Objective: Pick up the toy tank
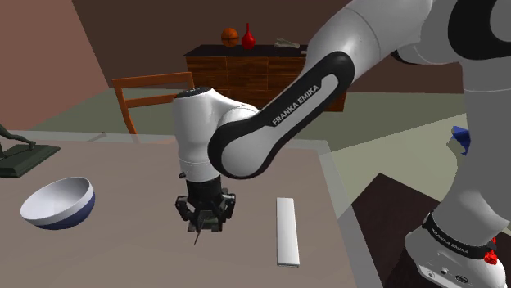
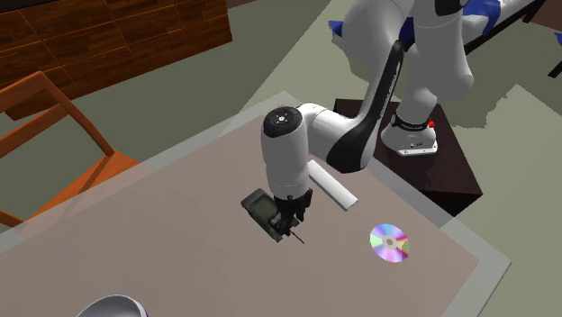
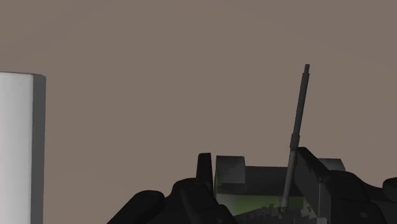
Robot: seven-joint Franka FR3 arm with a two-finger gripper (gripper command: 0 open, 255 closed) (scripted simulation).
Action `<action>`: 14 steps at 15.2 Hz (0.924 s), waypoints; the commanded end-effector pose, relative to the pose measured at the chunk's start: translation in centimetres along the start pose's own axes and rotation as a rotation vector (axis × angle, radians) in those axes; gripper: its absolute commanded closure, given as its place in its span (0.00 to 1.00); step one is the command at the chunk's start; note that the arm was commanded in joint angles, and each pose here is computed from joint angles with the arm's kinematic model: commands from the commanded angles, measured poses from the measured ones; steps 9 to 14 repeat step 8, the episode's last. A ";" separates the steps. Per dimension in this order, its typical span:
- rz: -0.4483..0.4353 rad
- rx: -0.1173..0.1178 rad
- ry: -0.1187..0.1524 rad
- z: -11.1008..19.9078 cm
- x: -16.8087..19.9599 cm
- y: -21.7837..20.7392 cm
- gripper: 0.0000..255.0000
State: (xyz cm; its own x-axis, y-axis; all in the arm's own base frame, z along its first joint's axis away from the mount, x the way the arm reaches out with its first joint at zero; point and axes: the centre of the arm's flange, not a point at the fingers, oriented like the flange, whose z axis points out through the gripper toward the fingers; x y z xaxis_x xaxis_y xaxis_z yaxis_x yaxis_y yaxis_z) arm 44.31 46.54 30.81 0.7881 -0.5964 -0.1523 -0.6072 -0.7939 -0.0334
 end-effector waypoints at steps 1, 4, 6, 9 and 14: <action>0.000 0.000 0.000 -1.0 -0.2 0.1 1.00; 0.000 0.000 0.000 -2.6 -0.4 0.0 1.00; 0.000 0.000 0.000 -3.6 -0.6 0.0 1.00; 0.000 0.000 0.000 -3.7 -0.6 0.0 1.00; 0.000 0.000 0.000 -3.7 -0.6 0.0 1.00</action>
